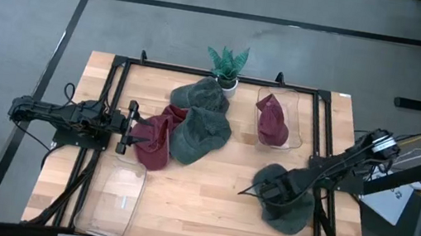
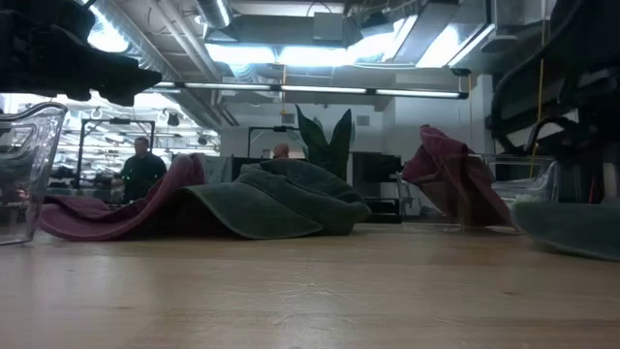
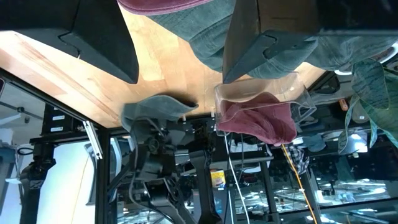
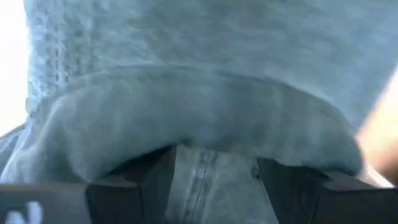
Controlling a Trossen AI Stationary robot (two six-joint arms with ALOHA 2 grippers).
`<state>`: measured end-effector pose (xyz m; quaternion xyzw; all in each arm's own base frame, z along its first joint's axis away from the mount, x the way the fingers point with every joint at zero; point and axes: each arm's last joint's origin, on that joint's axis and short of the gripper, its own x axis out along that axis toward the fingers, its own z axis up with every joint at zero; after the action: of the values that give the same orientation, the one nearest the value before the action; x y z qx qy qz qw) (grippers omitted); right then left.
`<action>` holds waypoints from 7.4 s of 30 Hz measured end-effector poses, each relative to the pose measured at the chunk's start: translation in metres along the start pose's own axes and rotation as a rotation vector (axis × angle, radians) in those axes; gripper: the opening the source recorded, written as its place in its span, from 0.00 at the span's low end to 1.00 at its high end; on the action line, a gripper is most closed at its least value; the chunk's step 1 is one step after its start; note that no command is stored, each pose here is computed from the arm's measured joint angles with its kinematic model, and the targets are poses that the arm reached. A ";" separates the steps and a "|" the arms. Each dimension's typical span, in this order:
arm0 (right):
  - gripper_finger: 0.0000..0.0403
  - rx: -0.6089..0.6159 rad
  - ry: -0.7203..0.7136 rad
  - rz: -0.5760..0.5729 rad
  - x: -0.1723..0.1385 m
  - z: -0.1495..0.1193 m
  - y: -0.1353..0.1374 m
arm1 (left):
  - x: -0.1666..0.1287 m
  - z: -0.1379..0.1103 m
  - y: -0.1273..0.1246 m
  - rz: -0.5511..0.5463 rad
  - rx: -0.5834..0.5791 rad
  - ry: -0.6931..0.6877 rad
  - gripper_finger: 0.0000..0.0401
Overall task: Pick & Place hat
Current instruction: Put the bottom gray cap into the bottom left transparent bin
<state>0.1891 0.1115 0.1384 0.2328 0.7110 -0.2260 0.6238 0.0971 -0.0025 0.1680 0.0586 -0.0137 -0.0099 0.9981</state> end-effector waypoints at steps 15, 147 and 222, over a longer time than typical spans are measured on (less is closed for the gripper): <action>0.18 -0.017 -0.036 0.083 0.012 0.008 0.016 | 0.000 0.000 0.000 0.000 0.000 0.000 0.57; 0.38 -1.500 -0.928 0.345 -0.119 0.168 0.115 | 0.000 0.000 0.000 0.000 0.000 -0.001 0.57; 0.02 -0.859 -0.648 0.310 -0.054 0.204 0.112 | 0.000 0.000 0.000 0.000 0.000 -0.001 0.57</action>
<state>0.4236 0.0729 0.1638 -0.0218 0.4685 0.1183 0.8753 0.0971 -0.0025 0.1681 0.0586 -0.0141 -0.0100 0.9981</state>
